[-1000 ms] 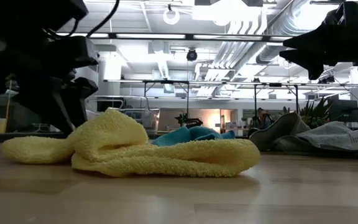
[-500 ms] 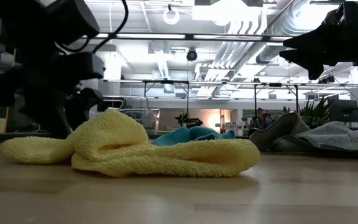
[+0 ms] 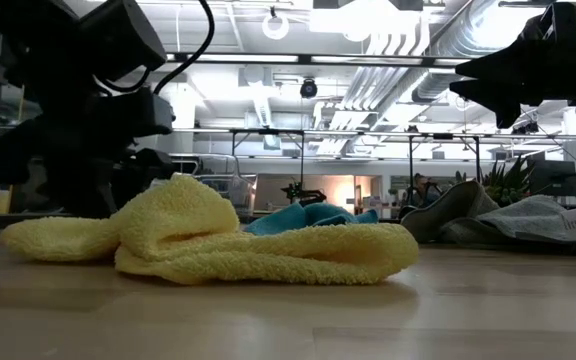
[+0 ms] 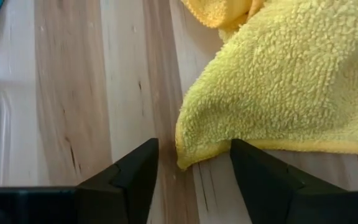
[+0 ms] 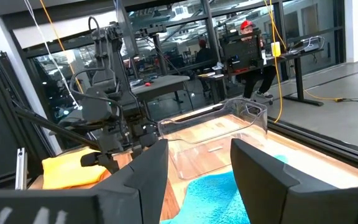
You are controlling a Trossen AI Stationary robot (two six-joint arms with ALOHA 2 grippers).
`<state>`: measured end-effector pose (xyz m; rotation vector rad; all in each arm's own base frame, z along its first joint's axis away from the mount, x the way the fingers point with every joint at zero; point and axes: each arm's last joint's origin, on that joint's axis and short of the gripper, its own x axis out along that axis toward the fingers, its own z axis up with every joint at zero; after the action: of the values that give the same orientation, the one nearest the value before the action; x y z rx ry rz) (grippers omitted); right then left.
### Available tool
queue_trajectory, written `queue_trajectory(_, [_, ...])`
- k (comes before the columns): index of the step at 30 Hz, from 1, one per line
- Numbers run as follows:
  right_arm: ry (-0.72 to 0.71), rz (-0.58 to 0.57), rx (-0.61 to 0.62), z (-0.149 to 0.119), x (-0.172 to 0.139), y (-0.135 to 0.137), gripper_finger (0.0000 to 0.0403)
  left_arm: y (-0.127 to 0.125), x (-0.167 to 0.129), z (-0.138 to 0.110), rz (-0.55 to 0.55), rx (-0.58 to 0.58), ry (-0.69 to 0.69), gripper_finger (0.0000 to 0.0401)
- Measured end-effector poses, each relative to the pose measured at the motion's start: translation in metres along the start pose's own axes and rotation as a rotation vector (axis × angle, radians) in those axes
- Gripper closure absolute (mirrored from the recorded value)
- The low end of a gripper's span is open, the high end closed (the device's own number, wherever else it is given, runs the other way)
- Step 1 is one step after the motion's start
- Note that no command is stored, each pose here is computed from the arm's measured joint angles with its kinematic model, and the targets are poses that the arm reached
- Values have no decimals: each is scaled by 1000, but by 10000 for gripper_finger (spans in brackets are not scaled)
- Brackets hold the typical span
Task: Fold microfiber towels
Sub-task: Fold the yellow microfiber cloth
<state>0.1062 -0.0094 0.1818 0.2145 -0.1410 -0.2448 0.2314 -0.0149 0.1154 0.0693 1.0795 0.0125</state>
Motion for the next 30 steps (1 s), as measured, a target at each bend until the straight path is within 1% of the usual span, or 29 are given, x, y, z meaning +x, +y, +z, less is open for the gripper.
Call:
queue_trajectory(2, [0,0,0,0,0,0,236,0,0,0,-10,1,1,242])
queue_trajectory(4, [0,0,0,0,0,0,236,-1,0,0,-29,0,2,275])
queue_trajectory(9, [0,0,0,0,0,0,236,-1,0,-1,-42,-2,3,377])
queue_trajectory(10, [0,0,0,0,0,0,236,-1,0,0,-38,-14,2,388])
queue_trajectory(12, [0,0,0,0,0,0,236,-1,-1,0,-37,-39,-7,391])
queue_trajectory(16, [0,0,0,0,0,0,236,0,-11,-1,-30,-49,-17,397])
queue_trajectory(19, [0,0,25,0,0,0,236,3,-27,2,-3,-67,-65,397])
queue_trajectory(22, [-2,7,63,0,0,0,236,4,-43,1,51,-68,-100,399])
queue_trajectory(26, [-4,56,75,1,1,2,236,6,-63,3,99,-73,-177,400])
queue_trajectory(28, [-12,77,76,2,3,3,236,6,-74,8,104,-66,-200,400])
queue_trajectory(30, [-17,89,67,3,4,4,236,5,-86,16,131,-40,-209,400])
